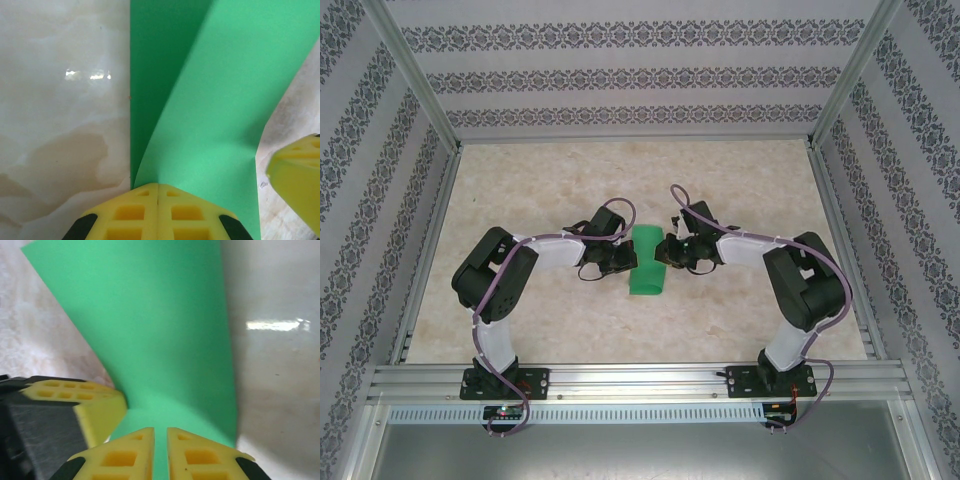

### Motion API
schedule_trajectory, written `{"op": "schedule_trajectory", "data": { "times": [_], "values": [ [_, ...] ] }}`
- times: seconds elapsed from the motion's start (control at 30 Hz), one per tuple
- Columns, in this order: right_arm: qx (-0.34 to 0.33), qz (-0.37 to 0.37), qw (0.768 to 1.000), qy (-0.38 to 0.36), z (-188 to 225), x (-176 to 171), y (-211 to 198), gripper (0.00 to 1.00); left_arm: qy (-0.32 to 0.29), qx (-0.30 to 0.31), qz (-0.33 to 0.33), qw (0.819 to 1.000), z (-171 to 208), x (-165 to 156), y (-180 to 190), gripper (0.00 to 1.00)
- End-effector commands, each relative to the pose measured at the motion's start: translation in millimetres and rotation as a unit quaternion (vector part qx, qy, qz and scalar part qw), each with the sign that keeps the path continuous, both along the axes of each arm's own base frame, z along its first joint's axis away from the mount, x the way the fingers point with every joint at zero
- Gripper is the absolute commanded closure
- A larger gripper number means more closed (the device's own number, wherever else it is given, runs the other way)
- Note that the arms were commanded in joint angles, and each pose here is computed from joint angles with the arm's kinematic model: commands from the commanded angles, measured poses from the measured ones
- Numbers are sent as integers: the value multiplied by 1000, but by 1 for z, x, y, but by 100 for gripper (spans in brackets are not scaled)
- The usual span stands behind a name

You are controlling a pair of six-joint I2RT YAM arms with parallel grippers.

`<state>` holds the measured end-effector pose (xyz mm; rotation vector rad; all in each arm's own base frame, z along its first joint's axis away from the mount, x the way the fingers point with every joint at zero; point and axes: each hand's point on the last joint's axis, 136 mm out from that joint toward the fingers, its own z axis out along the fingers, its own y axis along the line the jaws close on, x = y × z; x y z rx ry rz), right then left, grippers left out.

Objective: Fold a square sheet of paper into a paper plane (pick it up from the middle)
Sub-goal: Fold the square sheet of paper in half at the center of the table.

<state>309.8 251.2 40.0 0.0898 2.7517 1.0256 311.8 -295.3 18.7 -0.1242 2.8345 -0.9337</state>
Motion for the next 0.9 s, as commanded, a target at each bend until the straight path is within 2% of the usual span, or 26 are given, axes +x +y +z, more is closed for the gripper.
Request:
{"op": "schedule_trajectory", "data": {
  "times": [0.0, 0.33, 0.63, 0.87],
  "values": [
    [16, 9, 1000, 5, -2, -9, 10, 85, 31, 41, -12, 999, -26, -15, 8, 100],
    [-22, 3, 999, 43, -45, -29, -4, 86, 31, 44, -16, 998, -26, -16, 8, 100],
    [26, 18, 999, -2, 7, -31, 6, 84, 32, 44, -17, 998, -25, -16, 8, 100],
    [6, 13, 999, 39, -26, -49, 1, 84, 32, 44, -17, 998, -24, -15, 8, 100]
  ]
}}
